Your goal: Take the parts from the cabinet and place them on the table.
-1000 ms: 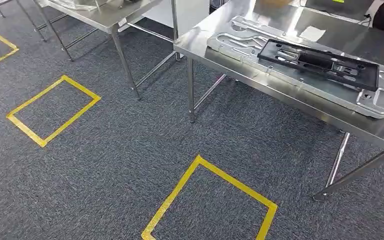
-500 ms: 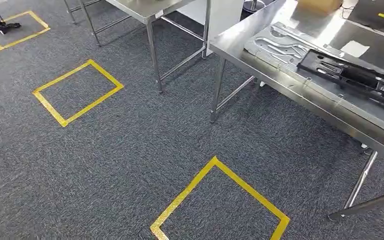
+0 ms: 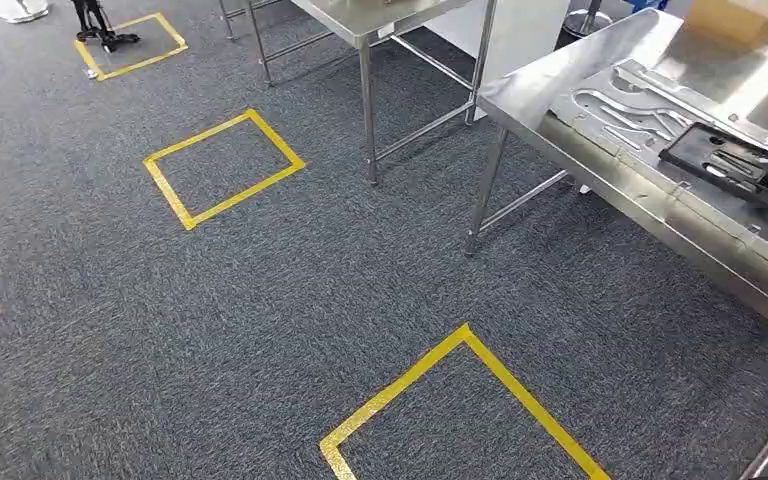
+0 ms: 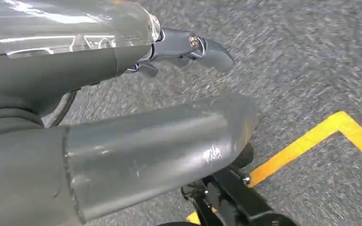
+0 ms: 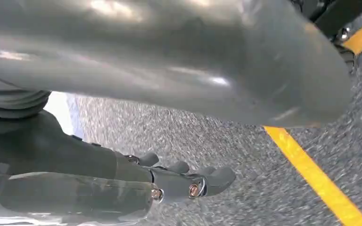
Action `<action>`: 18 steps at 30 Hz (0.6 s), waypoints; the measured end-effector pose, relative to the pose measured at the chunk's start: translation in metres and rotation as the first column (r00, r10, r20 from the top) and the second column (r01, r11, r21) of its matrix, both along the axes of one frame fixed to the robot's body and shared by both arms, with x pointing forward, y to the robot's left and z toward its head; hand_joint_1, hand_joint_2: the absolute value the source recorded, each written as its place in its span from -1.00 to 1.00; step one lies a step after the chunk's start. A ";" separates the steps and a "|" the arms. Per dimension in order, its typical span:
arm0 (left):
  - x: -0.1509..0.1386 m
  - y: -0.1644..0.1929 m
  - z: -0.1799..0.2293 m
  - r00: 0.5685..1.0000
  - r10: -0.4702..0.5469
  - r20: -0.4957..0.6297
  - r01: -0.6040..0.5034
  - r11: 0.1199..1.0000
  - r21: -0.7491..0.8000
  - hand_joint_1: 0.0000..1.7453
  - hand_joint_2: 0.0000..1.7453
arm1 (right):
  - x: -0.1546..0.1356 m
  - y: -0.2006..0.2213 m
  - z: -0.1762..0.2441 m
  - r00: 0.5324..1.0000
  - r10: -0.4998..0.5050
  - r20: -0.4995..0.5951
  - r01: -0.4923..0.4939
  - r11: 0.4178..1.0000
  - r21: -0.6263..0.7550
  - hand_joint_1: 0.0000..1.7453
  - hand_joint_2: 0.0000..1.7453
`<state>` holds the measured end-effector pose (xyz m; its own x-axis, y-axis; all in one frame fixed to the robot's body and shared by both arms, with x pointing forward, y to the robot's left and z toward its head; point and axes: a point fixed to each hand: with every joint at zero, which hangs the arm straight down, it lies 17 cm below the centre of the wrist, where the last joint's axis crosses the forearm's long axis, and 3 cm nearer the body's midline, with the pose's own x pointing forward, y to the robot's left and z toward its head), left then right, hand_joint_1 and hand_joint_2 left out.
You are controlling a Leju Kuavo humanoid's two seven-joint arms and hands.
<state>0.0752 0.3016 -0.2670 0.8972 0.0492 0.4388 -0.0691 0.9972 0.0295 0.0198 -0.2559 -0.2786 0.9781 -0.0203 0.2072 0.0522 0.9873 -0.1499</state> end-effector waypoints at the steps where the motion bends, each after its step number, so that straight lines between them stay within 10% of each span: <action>1: -0.002 0.000 0.000 1.000 0.000 -0.003 0.000 1.000 0.000 -1.00 -1.00 | 0.001 0.001 0.000 1.000 0.001 0.001 -0.001 1.000 0.001 -1.00 -1.00; 18: -0.002 0.000 -0.001 1.000 -0.014 -0.008 0.014 1.000 0.000 -1.00 -1.00 | 0.002 0.004 0.000 1.000 0.006 -0.001 -0.006 1.000 0.013 -1.00 -1.00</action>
<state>0.0735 0.3017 -0.2676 0.9012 0.0368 0.4319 -0.0551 0.9980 0.0298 0.0218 -0.2514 -0.2788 0.9784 -0.0171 0.2058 0.0462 0.9895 -0.1373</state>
